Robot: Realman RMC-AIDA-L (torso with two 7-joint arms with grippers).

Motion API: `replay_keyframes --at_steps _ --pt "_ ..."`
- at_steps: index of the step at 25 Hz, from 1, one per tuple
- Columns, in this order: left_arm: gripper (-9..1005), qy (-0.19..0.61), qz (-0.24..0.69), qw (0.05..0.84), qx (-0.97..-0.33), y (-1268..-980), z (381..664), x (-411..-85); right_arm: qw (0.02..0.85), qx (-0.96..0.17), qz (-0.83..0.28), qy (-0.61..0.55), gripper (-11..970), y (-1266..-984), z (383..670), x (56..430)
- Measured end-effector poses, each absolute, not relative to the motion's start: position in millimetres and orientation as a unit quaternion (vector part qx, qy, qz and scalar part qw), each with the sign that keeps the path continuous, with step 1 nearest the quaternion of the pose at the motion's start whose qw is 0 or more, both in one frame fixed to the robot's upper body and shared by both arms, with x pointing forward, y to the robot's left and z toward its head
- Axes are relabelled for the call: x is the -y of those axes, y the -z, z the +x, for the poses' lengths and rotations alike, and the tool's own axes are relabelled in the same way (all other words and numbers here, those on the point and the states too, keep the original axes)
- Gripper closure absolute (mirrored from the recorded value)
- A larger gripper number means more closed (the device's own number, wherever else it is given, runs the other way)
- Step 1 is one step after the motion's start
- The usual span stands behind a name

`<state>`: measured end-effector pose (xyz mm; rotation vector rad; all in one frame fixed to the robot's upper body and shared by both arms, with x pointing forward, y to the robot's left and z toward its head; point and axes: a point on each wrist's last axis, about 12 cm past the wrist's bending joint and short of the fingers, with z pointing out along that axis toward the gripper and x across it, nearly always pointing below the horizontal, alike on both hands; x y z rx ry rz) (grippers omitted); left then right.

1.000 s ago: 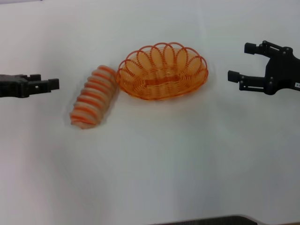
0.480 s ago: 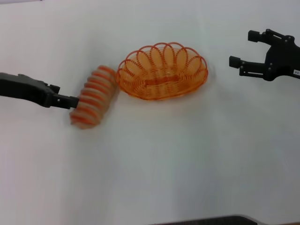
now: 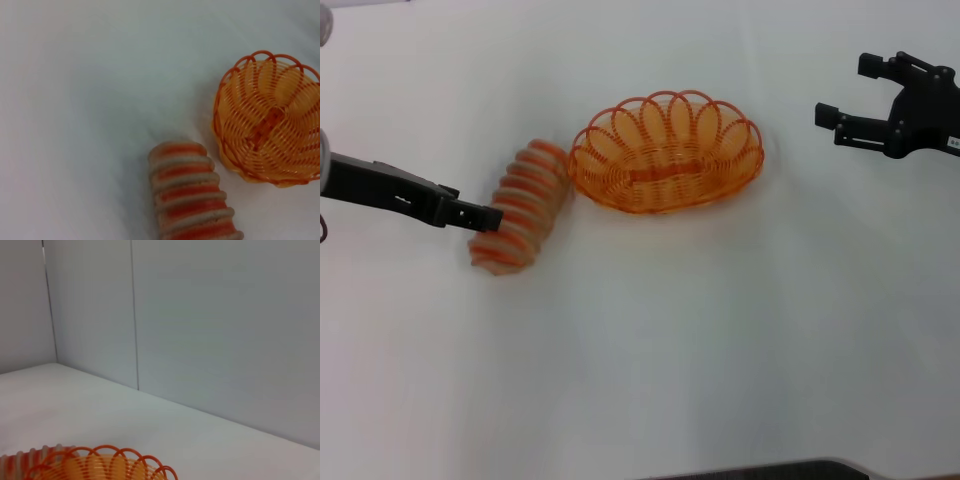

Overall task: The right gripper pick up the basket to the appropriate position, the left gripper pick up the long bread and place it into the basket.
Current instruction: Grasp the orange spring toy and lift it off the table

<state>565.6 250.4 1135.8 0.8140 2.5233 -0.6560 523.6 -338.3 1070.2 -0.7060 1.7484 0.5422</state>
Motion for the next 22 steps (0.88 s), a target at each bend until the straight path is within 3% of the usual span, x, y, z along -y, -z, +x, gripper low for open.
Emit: replay_keyframes --at_steps 22 --pt "278 0.186 0.345 0.178 -0.903 -1126.6 571.1 -206.4 0.555 -0.739 -0.309 -0.225 17 -1075.4 536.7 332.1"
